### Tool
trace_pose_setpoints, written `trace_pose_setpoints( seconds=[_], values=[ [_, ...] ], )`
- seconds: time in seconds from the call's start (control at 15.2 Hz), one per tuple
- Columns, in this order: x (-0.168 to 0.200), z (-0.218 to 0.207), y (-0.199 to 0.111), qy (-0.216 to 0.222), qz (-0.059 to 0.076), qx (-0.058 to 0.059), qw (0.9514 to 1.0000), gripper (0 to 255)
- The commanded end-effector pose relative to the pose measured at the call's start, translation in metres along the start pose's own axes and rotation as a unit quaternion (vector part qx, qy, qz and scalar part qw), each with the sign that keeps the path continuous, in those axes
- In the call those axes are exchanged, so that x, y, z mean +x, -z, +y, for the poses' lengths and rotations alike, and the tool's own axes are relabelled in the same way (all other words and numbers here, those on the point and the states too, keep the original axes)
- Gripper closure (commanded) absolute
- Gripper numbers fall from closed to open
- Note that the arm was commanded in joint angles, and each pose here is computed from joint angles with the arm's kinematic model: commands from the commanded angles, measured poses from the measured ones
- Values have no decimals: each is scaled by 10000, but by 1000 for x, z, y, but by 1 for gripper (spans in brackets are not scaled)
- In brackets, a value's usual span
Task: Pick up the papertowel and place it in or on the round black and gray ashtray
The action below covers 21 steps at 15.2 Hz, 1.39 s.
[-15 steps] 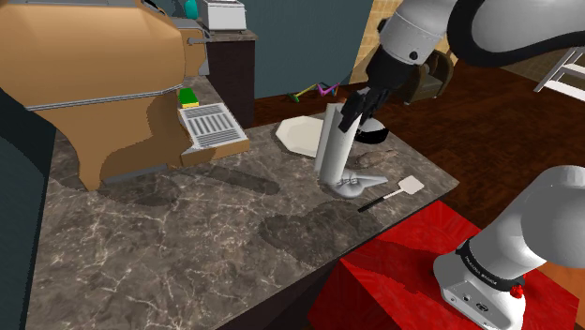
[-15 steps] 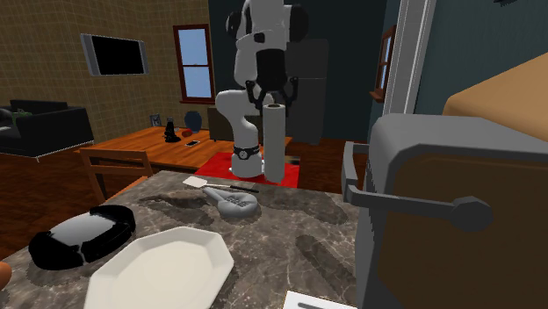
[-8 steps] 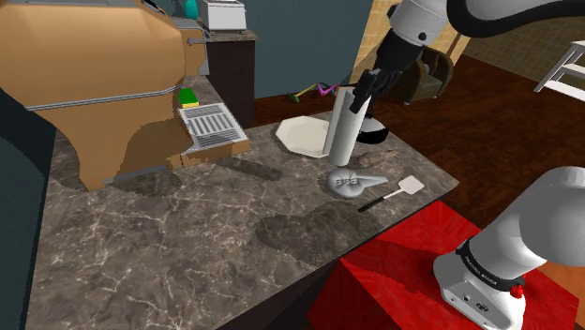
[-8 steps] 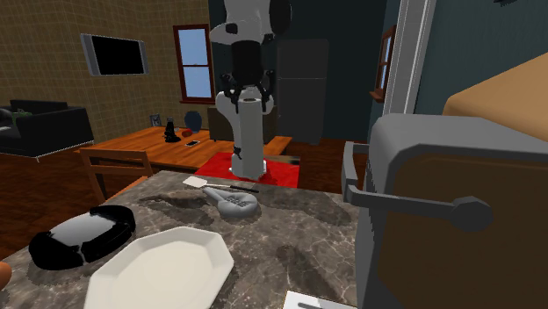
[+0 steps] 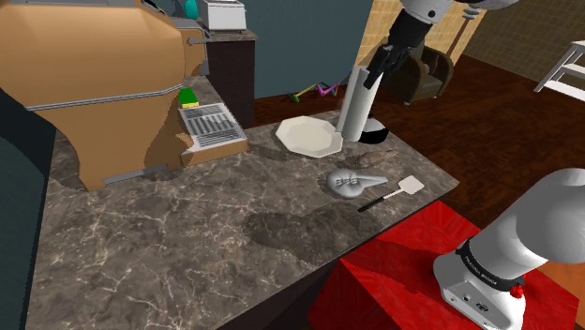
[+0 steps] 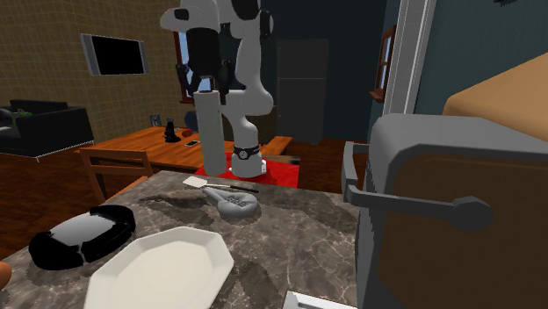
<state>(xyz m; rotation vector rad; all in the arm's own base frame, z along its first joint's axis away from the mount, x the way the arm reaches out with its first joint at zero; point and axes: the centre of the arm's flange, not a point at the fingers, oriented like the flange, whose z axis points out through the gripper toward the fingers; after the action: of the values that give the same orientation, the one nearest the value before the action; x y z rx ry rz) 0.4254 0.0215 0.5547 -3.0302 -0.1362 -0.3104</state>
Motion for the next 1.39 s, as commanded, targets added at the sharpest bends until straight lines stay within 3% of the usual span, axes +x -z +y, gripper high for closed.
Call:
trace_pose_setpoints(
  seconds=[0.0,1.32],
  values=[
    [7,26,3,6,-2,-2,10000,255],
    [98,270,48,6,-2,-2,10000,255]
  ],
)
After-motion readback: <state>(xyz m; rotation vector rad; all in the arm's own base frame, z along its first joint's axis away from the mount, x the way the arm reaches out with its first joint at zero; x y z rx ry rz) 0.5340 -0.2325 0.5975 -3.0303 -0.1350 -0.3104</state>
